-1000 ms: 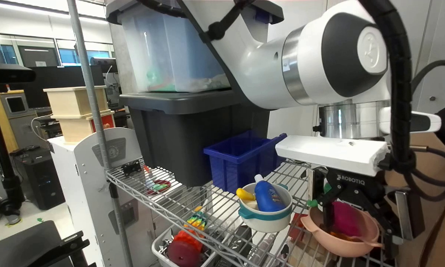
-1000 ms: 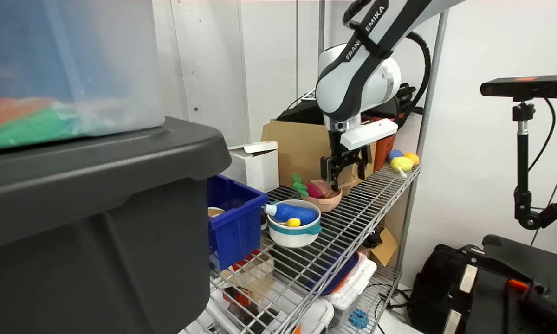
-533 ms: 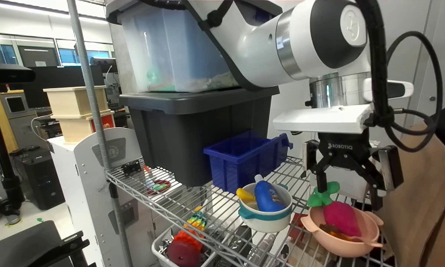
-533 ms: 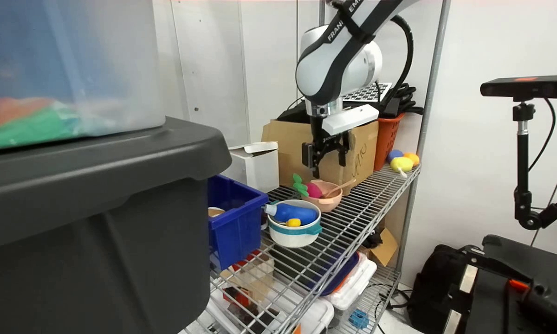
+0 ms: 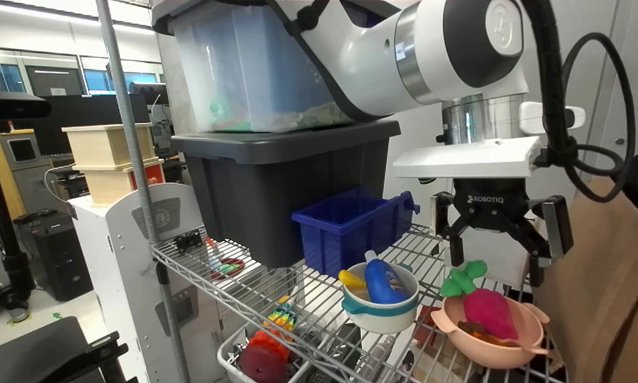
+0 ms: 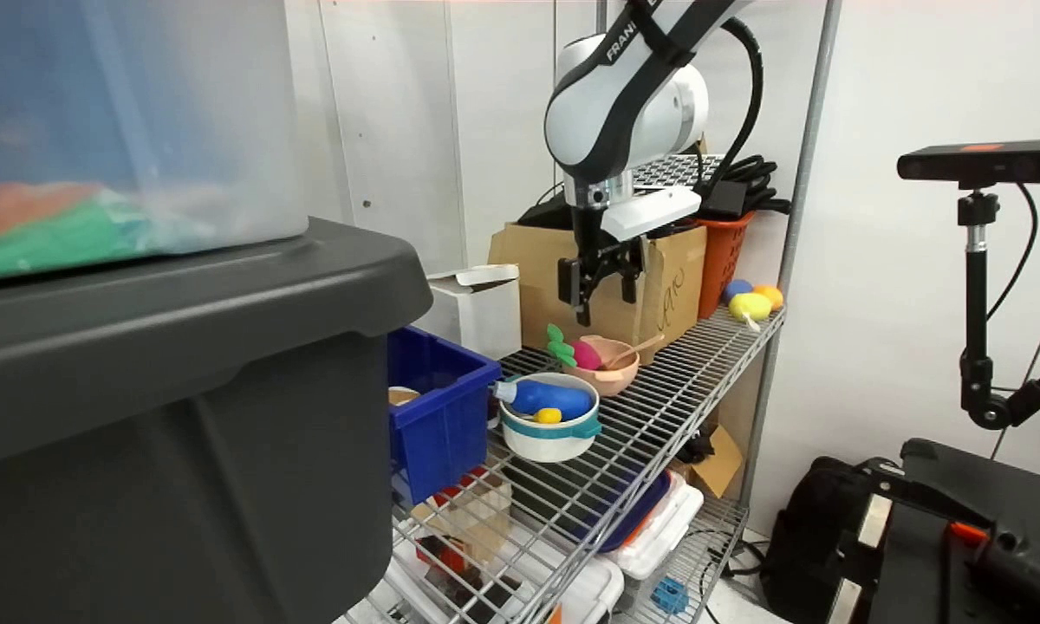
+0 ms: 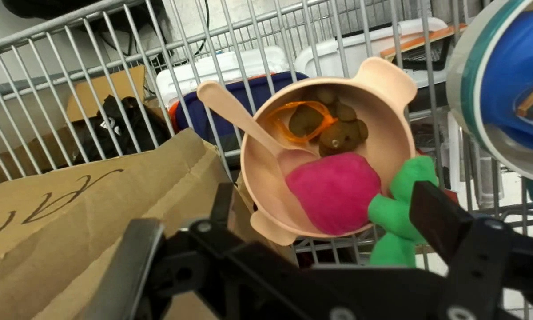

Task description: Remove the spoon from the bowl

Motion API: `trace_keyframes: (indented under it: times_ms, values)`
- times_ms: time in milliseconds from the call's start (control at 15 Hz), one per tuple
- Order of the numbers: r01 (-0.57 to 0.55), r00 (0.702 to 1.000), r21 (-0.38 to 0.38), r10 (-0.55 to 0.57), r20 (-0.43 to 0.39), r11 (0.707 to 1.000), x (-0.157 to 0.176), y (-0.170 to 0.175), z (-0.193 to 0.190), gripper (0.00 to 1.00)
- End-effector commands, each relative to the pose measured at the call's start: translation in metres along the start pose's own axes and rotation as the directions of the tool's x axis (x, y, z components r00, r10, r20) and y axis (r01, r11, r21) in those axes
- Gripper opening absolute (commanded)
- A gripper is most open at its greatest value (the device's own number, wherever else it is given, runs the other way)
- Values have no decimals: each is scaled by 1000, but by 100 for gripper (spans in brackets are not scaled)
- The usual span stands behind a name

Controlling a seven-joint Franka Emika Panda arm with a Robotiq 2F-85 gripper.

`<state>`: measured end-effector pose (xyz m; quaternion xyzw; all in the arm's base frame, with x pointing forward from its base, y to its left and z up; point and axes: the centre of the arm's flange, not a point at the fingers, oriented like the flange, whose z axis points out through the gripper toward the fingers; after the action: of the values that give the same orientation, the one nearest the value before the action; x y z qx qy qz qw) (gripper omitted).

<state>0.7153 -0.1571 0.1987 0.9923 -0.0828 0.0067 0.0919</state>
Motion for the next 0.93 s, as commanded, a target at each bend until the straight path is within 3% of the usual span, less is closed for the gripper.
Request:
trace_keyframes:
  times_ms: [0,400,867]
  values:
    - [116,993,58,-117,15,992,-13,2,-19,100]
    - [297,955,72,-298,6,952,-35,9,-34,100]
    - [261,964,78,-264,28,962,-54,21,-40,100]
